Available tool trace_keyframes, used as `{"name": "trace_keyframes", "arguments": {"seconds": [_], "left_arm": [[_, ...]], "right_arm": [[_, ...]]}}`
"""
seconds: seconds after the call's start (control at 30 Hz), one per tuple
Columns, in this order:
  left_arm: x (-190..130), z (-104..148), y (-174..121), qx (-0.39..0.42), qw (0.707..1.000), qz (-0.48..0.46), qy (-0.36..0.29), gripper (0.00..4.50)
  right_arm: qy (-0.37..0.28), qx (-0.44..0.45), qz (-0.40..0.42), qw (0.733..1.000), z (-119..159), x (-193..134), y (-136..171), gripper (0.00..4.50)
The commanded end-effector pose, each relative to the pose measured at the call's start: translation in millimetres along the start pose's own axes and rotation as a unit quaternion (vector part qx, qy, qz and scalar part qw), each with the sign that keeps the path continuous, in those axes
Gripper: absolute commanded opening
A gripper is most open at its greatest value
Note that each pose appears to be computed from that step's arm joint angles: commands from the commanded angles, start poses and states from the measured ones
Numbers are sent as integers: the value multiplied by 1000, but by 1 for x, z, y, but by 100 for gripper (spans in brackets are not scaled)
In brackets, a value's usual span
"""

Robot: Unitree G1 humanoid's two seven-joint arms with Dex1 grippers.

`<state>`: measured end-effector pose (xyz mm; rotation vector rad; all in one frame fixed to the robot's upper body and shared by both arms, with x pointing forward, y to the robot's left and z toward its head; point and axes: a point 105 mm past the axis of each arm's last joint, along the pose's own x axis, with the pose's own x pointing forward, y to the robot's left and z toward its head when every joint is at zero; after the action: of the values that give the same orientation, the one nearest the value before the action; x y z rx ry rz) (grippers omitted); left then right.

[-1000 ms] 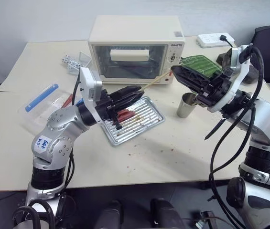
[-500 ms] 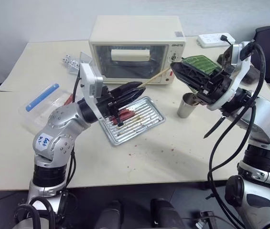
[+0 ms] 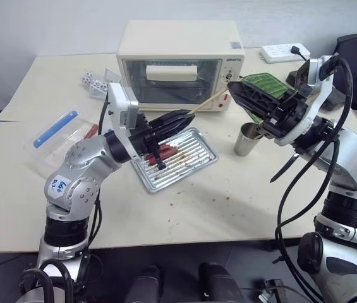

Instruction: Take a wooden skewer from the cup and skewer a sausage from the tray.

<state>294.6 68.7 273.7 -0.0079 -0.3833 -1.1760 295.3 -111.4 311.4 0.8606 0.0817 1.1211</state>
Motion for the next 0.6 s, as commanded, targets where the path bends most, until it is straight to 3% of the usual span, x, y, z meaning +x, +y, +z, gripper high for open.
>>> {"name": "trace_keyframes", "arguments": {"seconds": [0.03, 0.2, 0.33, 0.4, 0.5, 0.6], "left_arm": [[-5, 10, 8, 20, 1000, 21, -12, 0], [-15, 11, 21, 33, 999, 41, 4, 0], [-41, 11, 37, 51, 995, 74, 46, 0], [-68, 9, 49, 65, 988, 106, 89, 0], [-102, 9, 60, 80, 976, 146, 137, 0], [-126, 8, 61, 85, 967, 169, 171, 0]], "right_arm": [[-15, -10, 28, 999, 6, -6, 12, 67], [-9, -26, 7, 1000, 11, -9, 10, 241], [44, -75, -51, 995, 11, -8, 3, 373], [100, -154, -101, 978, 4, -2, -9, 373], [165, -287, -146, 932, -2, 9, -32, 373], [233, -429, -141, 861, -9, 21, -58, 373]]}}
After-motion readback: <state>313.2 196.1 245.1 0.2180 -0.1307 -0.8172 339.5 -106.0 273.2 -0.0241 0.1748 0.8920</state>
